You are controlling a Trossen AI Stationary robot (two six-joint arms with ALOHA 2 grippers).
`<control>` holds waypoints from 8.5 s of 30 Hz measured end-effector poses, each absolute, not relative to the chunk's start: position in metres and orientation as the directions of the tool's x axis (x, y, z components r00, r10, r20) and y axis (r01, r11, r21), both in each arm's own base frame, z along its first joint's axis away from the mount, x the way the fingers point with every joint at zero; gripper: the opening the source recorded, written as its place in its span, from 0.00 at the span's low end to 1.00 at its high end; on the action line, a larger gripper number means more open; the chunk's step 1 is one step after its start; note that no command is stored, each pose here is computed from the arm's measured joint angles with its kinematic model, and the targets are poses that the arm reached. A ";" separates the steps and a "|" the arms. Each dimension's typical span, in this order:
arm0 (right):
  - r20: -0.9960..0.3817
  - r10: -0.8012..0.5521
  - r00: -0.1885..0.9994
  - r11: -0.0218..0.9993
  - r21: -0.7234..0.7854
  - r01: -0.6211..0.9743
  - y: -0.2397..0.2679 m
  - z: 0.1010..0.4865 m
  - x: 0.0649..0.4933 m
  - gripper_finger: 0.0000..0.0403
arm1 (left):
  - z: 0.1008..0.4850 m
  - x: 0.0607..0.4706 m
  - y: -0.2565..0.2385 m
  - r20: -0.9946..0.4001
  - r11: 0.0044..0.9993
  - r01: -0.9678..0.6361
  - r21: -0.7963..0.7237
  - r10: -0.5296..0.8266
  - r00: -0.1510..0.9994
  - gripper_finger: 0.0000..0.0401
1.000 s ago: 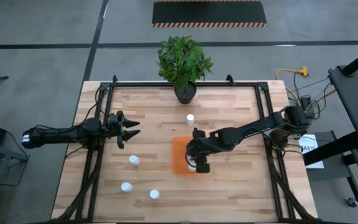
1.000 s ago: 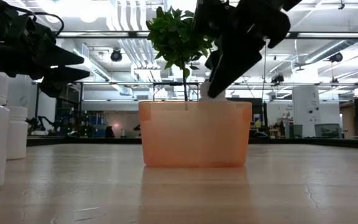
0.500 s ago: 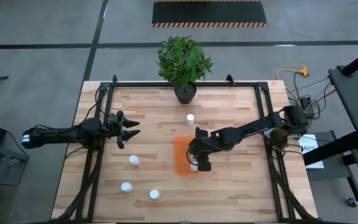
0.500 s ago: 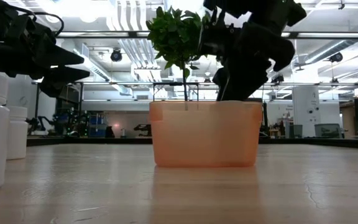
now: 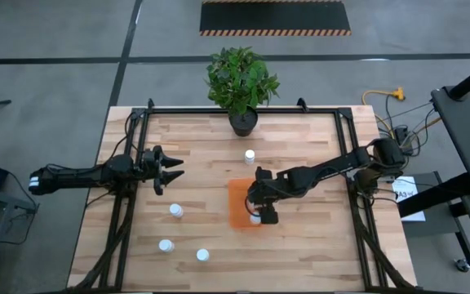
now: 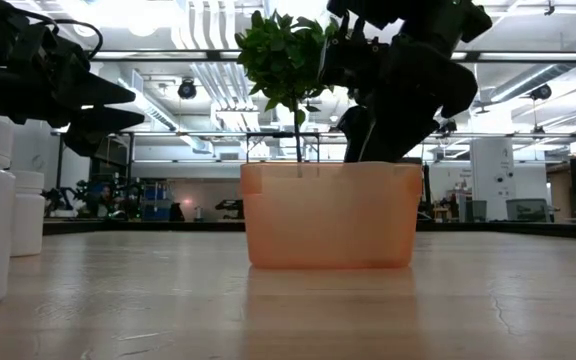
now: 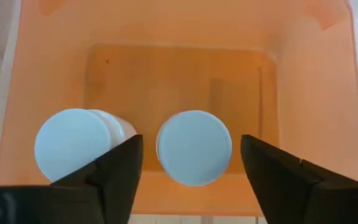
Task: Pick and place pill bottles into a basket
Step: Put the white pill bottle into the orange bin
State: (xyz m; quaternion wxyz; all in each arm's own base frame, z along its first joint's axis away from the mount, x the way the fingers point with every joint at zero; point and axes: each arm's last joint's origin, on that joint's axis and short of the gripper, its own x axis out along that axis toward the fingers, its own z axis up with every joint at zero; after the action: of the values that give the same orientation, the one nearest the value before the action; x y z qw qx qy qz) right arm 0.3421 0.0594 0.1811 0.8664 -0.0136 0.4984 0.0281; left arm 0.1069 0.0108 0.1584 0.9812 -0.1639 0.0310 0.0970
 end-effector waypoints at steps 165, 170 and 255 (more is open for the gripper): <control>-0.651 0.035 0.758 0.998 0.069 0.013 -0.132 0.176 0.301 0.62 | 0.158 0.107 0.011 -0.093 0.927 -0.200 -0.316 0.180 0.979 0.50; -0.643 0.033 0.765 0.998 0.065 0.013 -0.133 0.172 0.304 0.62 | 0.158 0.107 0.011 -0.093 0.928 -0.200 -0.316 0.180 0.979 0.50; -0.681 0.042 0.731 0.993 0.111 0.047 -0.131 0.145 0.326 0.52 | 0.158 0.107 0.011 -0.092 0.927 -0.200 -0.316 0.180 0.979 0.50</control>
State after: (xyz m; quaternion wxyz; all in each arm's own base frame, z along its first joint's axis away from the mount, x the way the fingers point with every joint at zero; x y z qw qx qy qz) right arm 0.3259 -0.1315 0.1451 0.9283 0.0605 0.3668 -0.0015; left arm 0.1069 0.0108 0.1585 0.9812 -0.1640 0.0308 0.0970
